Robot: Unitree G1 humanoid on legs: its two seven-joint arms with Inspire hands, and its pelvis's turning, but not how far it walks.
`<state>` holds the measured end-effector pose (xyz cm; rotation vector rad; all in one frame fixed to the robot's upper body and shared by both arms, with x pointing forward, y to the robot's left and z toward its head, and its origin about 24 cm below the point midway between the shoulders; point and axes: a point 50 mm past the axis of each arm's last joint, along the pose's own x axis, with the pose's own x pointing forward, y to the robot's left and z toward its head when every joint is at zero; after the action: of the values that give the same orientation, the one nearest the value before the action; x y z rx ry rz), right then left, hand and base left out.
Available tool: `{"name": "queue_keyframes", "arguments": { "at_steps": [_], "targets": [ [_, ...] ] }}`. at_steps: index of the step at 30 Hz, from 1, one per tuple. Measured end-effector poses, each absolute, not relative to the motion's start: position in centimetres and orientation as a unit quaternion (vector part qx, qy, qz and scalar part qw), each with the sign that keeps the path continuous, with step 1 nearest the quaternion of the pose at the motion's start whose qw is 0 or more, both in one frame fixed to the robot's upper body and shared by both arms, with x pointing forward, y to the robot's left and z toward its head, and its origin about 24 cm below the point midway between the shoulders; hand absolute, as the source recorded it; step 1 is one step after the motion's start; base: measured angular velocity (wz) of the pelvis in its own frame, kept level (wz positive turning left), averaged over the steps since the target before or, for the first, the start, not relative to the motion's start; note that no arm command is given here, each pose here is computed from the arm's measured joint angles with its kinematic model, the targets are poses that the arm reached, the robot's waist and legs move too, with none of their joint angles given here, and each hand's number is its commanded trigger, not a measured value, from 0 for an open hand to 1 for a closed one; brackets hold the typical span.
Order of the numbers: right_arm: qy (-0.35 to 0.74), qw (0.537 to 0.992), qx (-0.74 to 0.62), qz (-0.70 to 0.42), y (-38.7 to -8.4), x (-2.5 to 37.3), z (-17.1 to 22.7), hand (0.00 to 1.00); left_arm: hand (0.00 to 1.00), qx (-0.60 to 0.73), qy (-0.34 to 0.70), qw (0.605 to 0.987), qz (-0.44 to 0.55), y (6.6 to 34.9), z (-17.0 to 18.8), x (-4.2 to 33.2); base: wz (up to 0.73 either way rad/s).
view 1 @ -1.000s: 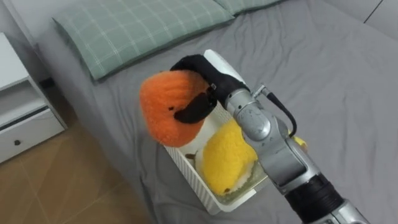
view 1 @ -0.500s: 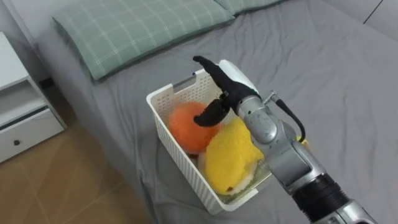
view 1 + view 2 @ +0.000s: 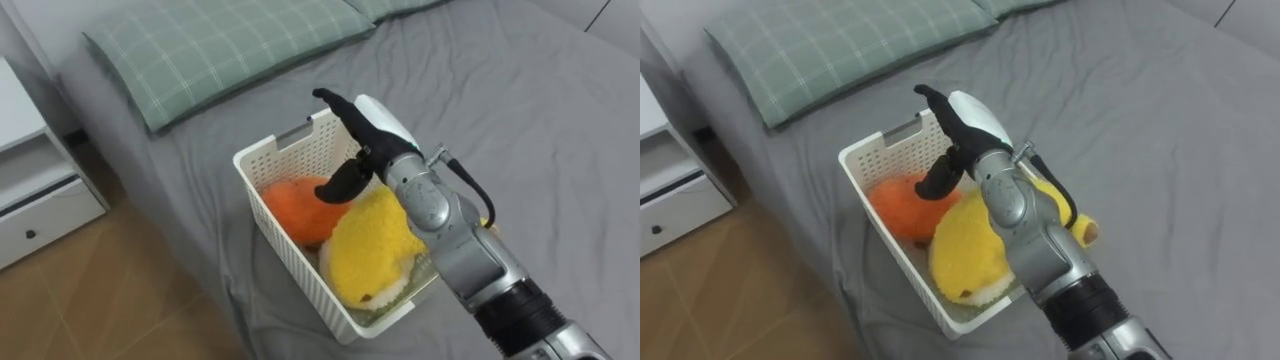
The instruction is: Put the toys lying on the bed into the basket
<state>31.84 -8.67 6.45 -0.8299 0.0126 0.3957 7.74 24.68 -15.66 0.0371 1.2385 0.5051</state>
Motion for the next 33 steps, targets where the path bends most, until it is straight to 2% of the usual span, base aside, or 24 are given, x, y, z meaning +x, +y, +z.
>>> {"name": "queue_keyframes", "arguments": {
  "at_steps": [11,18,22,33],
  "targets": [
    [0.0,0.908,-0.386,0.163,-10.3,32.4,7.3,0.0,0.0,0.031,0.577,0.783,0.229,24.7,-15.7,7.5,-0.25],
    [-0.018,0.909,-0.386,0.158,-10.8,32.3,8.1,0.0,0.0,0.029,0.585,0.779,0.223,24.5,-15.9,7.3,-0.48],
    [-0.049,0.924,-0.364,0.105,-12.8,31.6,9.3,0.0,0.0,0.042,0.594,0.774,0.218,24.6,-16.0,6.8,-0.58],
    [-0.011,0.946,-0.323,0.003,-19.0,30.5,8.6,0.0,0.0,0.038,0.592,0.774,0.222,24.5,-16.1,6.6,-0.41]
  ]
}}
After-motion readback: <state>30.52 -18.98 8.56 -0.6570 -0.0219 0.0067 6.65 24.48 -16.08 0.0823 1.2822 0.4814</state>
